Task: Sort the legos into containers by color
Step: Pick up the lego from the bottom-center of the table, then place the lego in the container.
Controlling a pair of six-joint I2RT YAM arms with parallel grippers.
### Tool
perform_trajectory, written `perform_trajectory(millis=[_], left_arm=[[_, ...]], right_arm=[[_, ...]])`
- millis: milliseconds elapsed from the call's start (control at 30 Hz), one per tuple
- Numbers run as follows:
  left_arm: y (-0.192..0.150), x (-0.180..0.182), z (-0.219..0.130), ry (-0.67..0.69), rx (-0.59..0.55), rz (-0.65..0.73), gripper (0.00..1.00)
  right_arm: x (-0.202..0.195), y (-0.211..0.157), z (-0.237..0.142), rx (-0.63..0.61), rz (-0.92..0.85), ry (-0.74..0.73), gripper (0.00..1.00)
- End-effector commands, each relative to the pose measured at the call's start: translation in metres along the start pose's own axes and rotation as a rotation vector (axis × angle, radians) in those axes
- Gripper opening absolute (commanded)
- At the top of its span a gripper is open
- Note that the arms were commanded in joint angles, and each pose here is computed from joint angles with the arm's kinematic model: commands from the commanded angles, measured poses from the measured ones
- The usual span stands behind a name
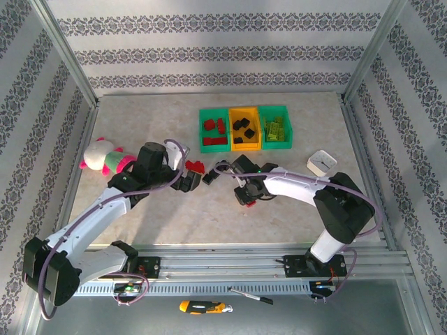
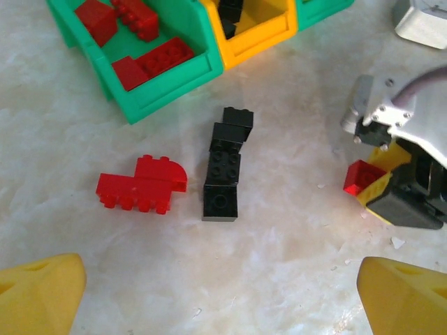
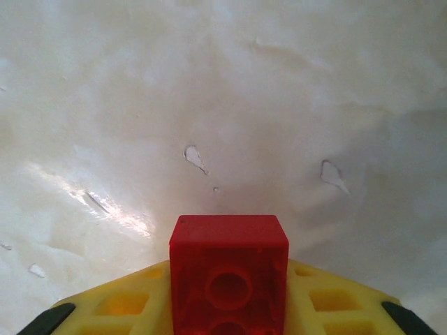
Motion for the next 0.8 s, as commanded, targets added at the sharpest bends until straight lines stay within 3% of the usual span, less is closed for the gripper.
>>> perform_trajectory(millis=[0,367,533,767], left_arm=[[0.011,-0.01,-0.004,-0.056,-0.073,0.088,0.99],[0.006,-0.026,-0.008,-0.119,-0.118,0.178,0.99],[0.004,-0.027,-0.009,-0.125,-0.128,0.181,0.99],[0.001,-0.026,-0.009,-0.118,-0.143,0.177,0.99]], right_arm=[[0.004,0.021,-0.028,-0.093,-0.008,-0.003,0.32],[-0.008,0.149,-0.072,-0.476,0.135,-0.01,0.32],[-0.014,0.208,-0.067,-0.555,0.167,-0.02,0.32],[-0.018,0.262,-0.035,-0.6,0.143,-0.089,0.33]])
Point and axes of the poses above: each hand's point on the last joint's axis, 136 mm out from that joint toward the fingers, its own z axis out along the fingers, its own x axis along the line the jaws close on, y = z × x, the point moved 4 cm from there along -z, back along the fingers, and after that the axes turned 2 degrees about z, right-handed, at the moved point
